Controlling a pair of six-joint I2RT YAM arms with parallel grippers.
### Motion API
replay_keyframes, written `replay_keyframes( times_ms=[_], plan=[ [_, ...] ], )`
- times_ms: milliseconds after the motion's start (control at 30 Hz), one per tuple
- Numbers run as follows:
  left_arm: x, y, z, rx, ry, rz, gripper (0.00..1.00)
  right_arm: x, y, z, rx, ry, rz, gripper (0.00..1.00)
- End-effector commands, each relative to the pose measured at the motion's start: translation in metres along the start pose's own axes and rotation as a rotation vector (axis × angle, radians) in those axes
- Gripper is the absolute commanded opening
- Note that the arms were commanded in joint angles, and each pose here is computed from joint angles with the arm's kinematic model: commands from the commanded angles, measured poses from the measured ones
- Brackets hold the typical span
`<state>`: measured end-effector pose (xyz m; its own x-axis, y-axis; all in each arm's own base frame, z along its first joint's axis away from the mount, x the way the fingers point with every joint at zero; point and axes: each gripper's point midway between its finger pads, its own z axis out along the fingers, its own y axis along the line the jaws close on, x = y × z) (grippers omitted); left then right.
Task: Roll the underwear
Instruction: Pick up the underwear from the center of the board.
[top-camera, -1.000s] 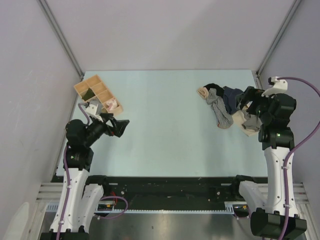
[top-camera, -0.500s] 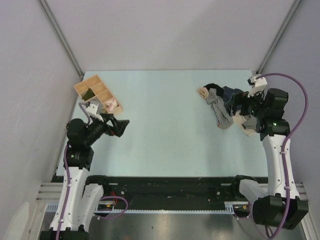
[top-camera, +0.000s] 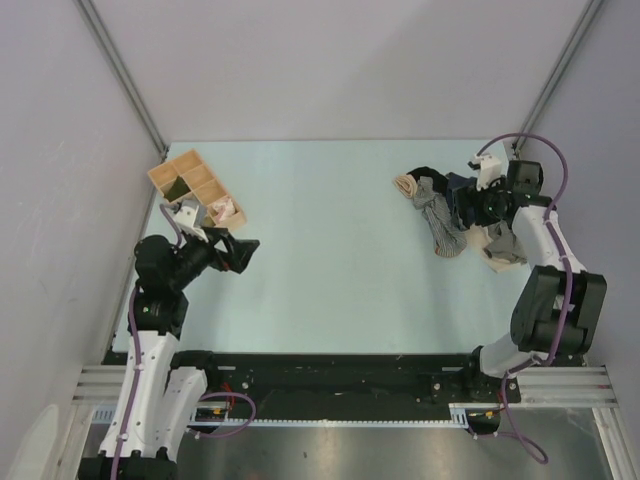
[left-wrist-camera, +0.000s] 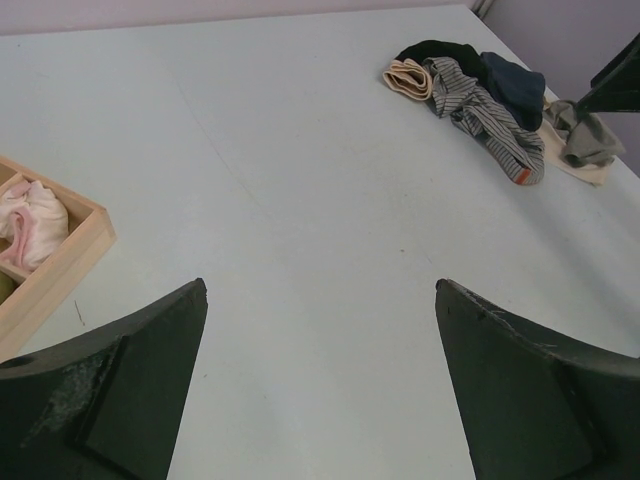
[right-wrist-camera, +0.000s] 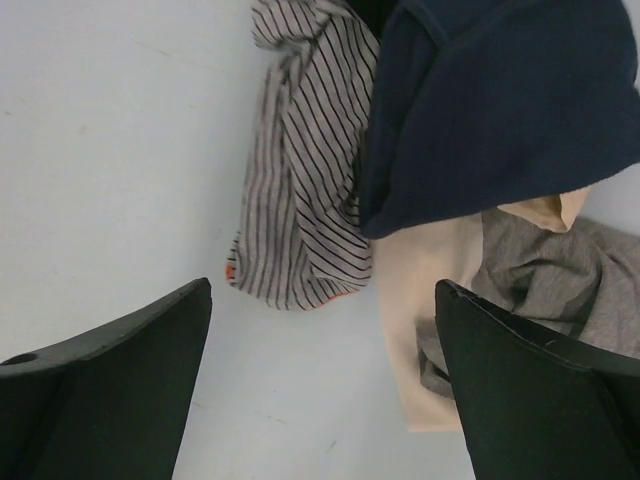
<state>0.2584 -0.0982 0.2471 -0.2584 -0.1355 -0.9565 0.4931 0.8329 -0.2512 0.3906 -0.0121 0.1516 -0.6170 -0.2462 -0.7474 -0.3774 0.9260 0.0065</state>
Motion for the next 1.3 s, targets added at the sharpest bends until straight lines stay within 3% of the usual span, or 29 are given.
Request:
replay_keyframes(
  times_ms=[0,233,400,567,667,700,733,900,1000,1100,1267],
  plan=[
    [-0.002,-0.008,0.001,0.04,0.012,-0.016,1.0,-0.012,-0.025,0.01,0.05,0.031,-0.035,0.92],
    [0.004,-0.006,0.005,0.044,0.052,-0.038,1.0,0.024,0.0,0.052,-0.077,0.172,0.005,0.61],
    [0.006,-0.006,0.006,0.048,0.059,-0.044,1.0,0.049,0.004,0.067,-0.103,0.257,0.014,0.56],
    [0.006,-0.005,0.007,0.047,0.063,-0.045,1.0,0.058,-0.008,0.084,-0.007,0.305,-0.036,0.53],
    [0.006,-0.005,0.006,0.042,0.063,-0.046,1.0,0.06,-0.007,0.088,0.004,0.323,-0.055,0.26],
    [0.006,-0.005,0.006,0.042,0.063,-0.045,1.0,0.057,-0.005,0.084,0.004,0.316,-0.058,0.09],
    [0.006,-0.005,0.006,0.043,0.062,-0.044,1.0,0.055,0.0,0.081,-0.016,0.311,-0.057,0.03],
    [0.007,-0.004,0.007,0.038,0.064,-0.045,1.0,-0.02,0.018,0.023,-0.021,0.088,-0.118,0.0],
    [0.007,-0.003,0.008,0.04,0.069,-0.047,1.0,-0.083,0.037,-0.035,-0.035,-0.096,-0.206,0.0],
    [0.006,-0.002,0.007,0.036,0.067,-0.045,1.0,-0.128,0.074,-0.09,-0.127,-0.262,-0.293,0.0],
    [0.007,-0.002,0.008,0.035,0.069,-0.046,1.0,-0.152,0.17,-0.152,-0.379,-0.442,-0.491,0.0]
  ],
)
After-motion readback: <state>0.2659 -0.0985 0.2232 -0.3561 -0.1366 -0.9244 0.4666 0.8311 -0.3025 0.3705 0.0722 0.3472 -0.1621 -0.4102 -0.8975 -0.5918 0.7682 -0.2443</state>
